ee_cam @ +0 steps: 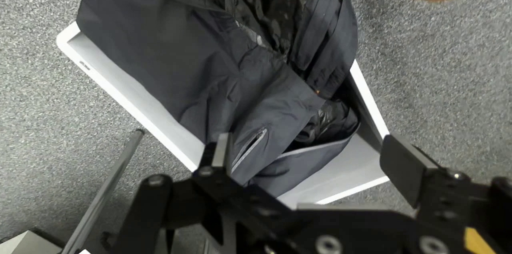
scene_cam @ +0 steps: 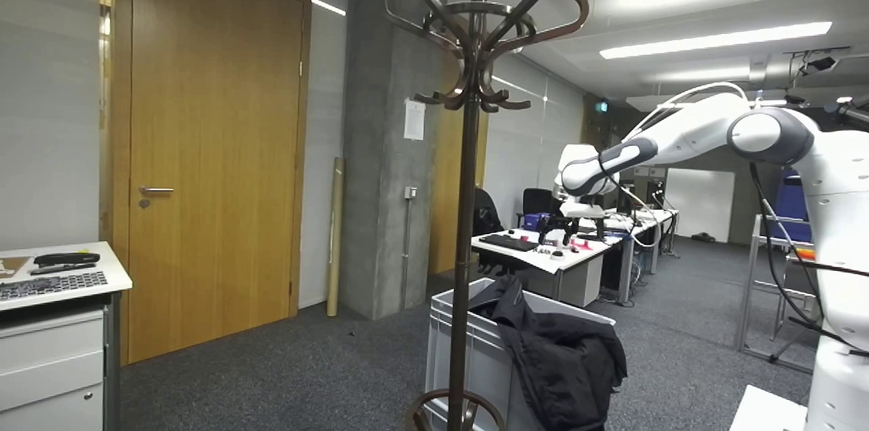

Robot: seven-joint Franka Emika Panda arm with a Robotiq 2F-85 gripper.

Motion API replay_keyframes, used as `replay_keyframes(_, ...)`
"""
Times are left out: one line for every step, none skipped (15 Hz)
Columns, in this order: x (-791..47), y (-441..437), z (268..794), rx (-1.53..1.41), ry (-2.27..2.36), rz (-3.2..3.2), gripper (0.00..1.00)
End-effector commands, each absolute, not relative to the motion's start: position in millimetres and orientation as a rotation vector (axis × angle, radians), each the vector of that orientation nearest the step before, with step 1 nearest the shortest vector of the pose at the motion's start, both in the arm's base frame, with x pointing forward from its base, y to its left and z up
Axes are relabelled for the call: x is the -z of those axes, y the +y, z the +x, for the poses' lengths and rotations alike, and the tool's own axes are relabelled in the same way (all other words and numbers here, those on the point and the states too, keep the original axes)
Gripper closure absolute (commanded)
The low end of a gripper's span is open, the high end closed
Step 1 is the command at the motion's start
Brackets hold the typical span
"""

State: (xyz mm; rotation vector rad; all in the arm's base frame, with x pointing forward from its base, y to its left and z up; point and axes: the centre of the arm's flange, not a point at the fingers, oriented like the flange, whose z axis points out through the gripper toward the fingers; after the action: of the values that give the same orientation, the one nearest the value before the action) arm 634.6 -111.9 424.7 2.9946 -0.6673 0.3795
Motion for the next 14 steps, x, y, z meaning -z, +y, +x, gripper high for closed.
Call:
replay_keyframes(-391, -64, 613, -0.266, -0.461, 3.08, 0.0)
replay_keyframes(-381, -46, 605, -0.242, -0.408, 3.11, 0.0)
replay_keyframes(-373, -30, 599, -0.207, -0.366, 3.136, 0.0)
replay_keyframes(-362, -14, 592, -0.169, -0.311, 3.156, 0.0)
replay_keyframes(-351, -3, 580, -0.126, -0.182, 3.161, 0.0)
replay_keyframes(-342, 4, 570, -0.103, -0.091, 3.158, 0.0)
replay_keyframes(-334, 7, 561, -0.074, 0.002, 3.161, 0.0)
replay_keyframes(-328, 8, 552, -0.041, 0.094, 3.168, 0.0)
replay_keyframes(-322, 8, 542, -0.011, 0.187, 3.162, 0.0)
replay_keyframes(-317, 8, 534, 0.017, 0.283, 3.152, 0.0)
replay_keyframes(-313, 8, 528, 0.044, 0.376, 3.136, 0.0)
replay_keyframes(-306, 16, 557, 0.049, 0.23, 3.144, 0.0)
replay_keyframes(-302, 15, 553, 0.064, 0.246, 3.143, 0.0)
replay_keyframes(-301, 15, 553, 0.067, 0.244, 3.144, 0.0)
